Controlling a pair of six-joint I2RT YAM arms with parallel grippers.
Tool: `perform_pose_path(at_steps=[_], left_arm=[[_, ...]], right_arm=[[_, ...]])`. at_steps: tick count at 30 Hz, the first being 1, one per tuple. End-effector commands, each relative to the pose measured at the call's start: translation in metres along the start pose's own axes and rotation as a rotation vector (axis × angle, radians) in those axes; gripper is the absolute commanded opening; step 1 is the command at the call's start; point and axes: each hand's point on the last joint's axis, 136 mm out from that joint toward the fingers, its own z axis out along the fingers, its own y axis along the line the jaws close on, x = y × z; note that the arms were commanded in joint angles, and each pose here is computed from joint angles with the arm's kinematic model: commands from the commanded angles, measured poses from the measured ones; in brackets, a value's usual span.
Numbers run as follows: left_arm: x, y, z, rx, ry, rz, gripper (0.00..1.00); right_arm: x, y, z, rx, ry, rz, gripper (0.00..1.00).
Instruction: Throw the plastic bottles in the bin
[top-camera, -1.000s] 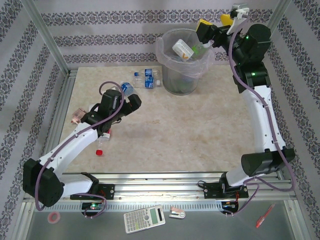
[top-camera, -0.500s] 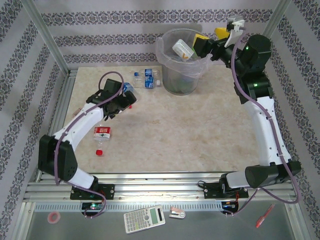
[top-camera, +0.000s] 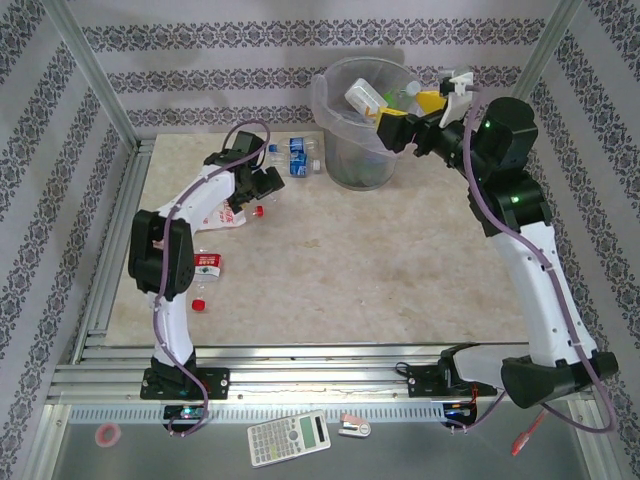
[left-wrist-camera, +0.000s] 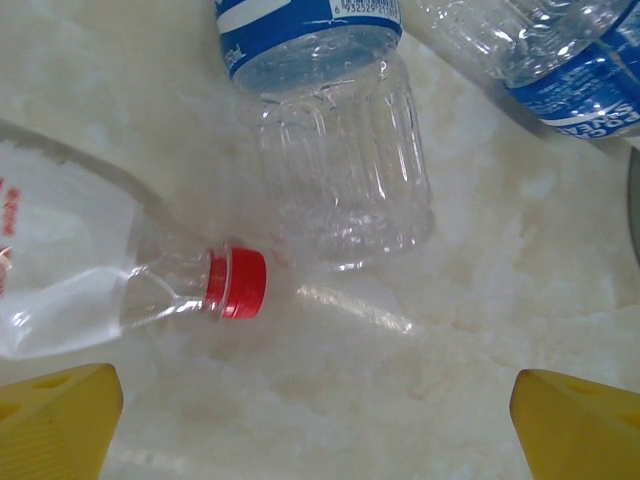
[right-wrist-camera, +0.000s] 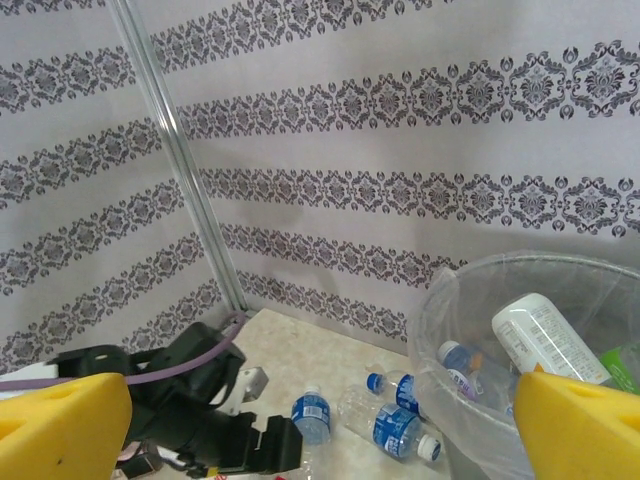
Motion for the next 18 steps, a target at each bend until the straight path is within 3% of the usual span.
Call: perform_pose_path(at_steps=[1, 18], left_arm=[[-0.010, -0.002, 0.003, -0.009, 0.019, 0.029, 0.99], [-0.017, 0.009, 0.044, -0.174, 0.121, 0.114, 0.96]], right_arm=[[0.008, 0.004, -0.011, 0.020, 0.024, -0.015, 0.98], [0.026, 0.003, -0.041, 0.087, 0.058, -0.036, 0.98]])
